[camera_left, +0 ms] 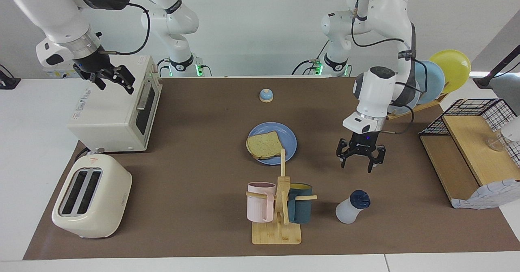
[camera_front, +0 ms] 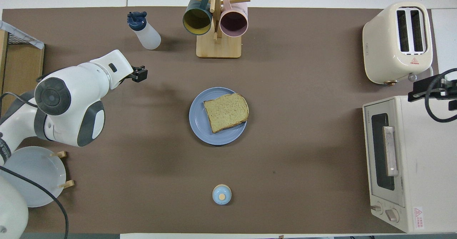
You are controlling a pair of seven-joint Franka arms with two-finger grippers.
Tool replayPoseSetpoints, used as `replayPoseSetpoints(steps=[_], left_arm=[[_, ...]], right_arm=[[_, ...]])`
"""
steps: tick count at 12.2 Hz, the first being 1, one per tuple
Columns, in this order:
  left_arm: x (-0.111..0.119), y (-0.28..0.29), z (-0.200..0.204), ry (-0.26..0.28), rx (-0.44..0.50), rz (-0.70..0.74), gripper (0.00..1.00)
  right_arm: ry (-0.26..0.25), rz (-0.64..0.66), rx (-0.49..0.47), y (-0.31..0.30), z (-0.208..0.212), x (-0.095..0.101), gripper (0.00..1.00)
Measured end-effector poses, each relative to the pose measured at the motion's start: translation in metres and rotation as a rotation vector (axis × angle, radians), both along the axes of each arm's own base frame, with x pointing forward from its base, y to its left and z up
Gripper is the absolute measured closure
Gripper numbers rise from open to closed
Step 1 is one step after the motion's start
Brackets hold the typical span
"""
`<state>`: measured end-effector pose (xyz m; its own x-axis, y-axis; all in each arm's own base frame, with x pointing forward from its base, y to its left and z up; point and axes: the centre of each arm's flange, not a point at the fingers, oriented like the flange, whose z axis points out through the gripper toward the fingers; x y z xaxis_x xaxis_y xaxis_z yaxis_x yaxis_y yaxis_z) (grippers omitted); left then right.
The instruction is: Put bread on plate and add seasoning
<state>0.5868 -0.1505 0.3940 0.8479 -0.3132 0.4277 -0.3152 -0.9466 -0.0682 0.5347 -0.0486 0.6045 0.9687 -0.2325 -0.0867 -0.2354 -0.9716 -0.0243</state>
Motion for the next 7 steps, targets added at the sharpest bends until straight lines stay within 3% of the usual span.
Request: replayPoseSetpoints(steps=[3, 7], left_arm=[[-0.031, -0.003, 0.077, 0.159, 0.017, 0.068, 0.05], [-0.056, 0.027, 0.226, 0.334, 0.064, 0.116, 0.0]], right_arm=[[0.0, 0.0, 0.0, 0.0, 0.0, 0.0, 0.0], [0.0, 0.0, 0.0, 0.0, 0.0, 0.0, 0.0]])
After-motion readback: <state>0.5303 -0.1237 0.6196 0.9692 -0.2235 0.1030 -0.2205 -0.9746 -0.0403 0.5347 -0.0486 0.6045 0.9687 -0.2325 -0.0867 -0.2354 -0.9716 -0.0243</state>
